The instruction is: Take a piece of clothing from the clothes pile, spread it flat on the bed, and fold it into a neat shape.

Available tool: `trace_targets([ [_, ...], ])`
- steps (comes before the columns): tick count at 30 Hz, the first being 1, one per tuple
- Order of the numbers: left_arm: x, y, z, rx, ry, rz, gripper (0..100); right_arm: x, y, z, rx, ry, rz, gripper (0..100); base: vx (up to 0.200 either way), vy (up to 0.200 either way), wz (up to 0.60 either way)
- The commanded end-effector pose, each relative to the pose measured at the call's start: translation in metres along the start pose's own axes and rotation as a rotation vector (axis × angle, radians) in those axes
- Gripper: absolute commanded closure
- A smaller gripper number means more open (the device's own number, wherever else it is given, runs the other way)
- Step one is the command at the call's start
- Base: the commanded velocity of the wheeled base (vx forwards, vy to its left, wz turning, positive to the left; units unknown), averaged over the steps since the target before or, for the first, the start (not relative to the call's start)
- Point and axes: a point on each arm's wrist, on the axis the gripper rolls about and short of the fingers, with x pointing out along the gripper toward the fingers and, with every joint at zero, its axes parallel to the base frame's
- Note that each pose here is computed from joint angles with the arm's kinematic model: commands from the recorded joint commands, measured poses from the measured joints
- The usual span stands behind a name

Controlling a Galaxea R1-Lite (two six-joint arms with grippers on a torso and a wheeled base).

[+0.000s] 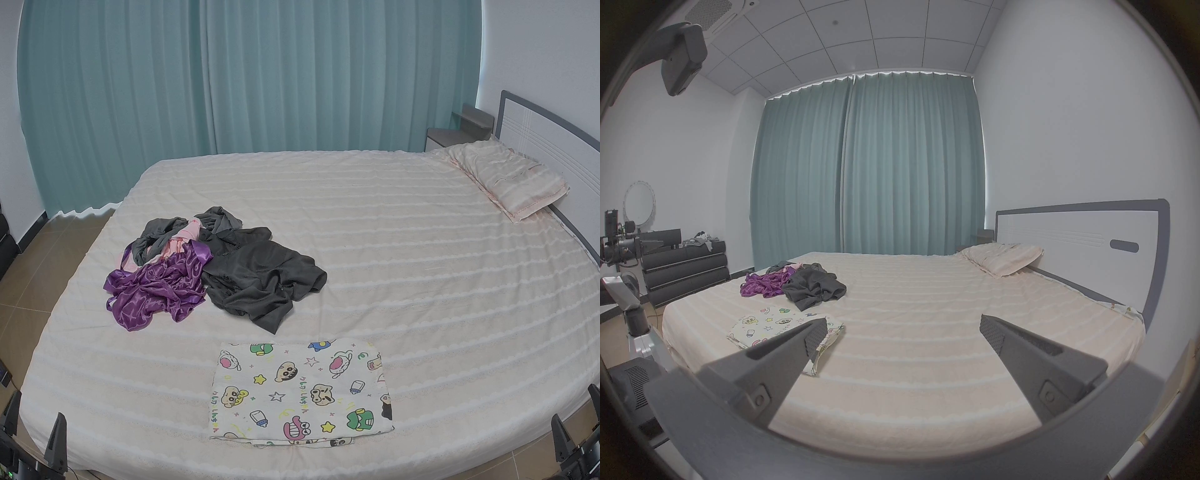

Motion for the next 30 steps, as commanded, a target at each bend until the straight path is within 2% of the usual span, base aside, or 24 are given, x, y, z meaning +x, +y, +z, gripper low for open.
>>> trace_targets([
  [1, 0.0006, -0.0017, -0.0067, -0.023, 0.029, -0.079, 0, -0.0004, 0.0003, -0.0028, 0.004, 0.005, 0.012, 0, 0.0, 0.0, 0.0],
  [3, 0.0006, -0.0018, -0.0067, -0.023, 0.029, -0.082, 0, -0.0004, 0.0003, -0.0028, 0.004, 0.005, 0.012, 0, 0.0, 0.0, 0.0],
  [4, 0.0005, -0.0027, -0.0062, -0.02, 0.032, -0.125, 0, -0.0004, 0.0003, -0.0027, 0.005, 0.004, 0.012, 0, 0.0, 0.0, 0.0],
  [6, 0.0003, -0.0025, -0.0062, -0.022, 0.03, -0.116, 0, -0.0004, 0.0003, -0.0027, 0.013, 0.004, 0.01, 0, 0.0, 0.0, 0.0],
  [11, 0.0004, -0.0002, -0.0075, 0.013, 0.032, -0.012, 0, -0.0002, 0.0003, -0.0026, 0.01, -0.002, 0.012, 0, 0.0, 0.0, 0.0],
  [14, -0.0003, 0.0009, -0.0143, 0.021, 0.103, 0.028, 0, -0.0002, 0.0004, -0.0026, 0.005, -0.002, 0.013, 0, 0.0, 0.0, 0.0],
  [30, 0.0002, 0.0009, -0.0128, 0.022, 0.085, 0.029, 0, -0.0002, 0.0004, -0.0026, 0.007, -0.002, 0.013, 0, 0.0, 0.0, 0.0],
])
